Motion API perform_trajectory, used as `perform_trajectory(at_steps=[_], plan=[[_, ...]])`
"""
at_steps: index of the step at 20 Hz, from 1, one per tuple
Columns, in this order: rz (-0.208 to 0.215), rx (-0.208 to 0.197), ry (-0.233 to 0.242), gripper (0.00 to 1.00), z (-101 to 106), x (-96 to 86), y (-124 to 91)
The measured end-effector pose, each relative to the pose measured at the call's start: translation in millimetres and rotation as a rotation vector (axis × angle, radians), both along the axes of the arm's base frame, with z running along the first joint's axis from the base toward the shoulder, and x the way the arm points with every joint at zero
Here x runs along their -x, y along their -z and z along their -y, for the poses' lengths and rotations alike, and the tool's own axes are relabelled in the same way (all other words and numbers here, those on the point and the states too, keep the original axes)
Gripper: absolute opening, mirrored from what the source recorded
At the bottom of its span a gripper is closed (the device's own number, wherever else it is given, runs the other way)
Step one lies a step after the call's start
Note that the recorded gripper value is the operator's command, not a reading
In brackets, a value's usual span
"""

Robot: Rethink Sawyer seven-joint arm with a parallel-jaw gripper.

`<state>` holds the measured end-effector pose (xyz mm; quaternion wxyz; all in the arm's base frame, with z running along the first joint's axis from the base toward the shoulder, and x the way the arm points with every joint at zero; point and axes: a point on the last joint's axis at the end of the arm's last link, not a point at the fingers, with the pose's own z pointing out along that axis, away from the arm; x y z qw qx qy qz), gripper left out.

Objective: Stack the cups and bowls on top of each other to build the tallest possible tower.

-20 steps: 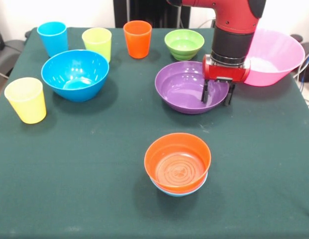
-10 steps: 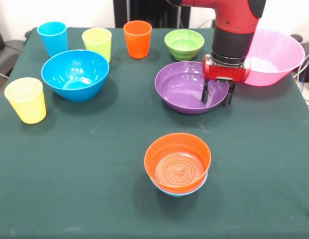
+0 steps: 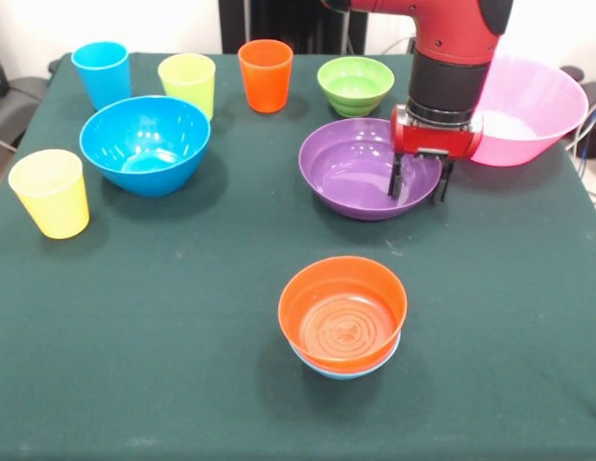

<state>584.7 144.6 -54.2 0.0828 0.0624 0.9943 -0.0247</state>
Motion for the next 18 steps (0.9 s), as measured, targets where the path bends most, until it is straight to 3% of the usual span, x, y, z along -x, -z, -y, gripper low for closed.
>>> perform_trajectory(at_steps=[4,5,18], plan=[[0.0,0.0,0.0,1.0,0,0.0,0],[0.002,0.0,0.0,0.0,0,-0.6,-1],[0.022,0.013,0.005,0.0,8,-7.6,-12]])
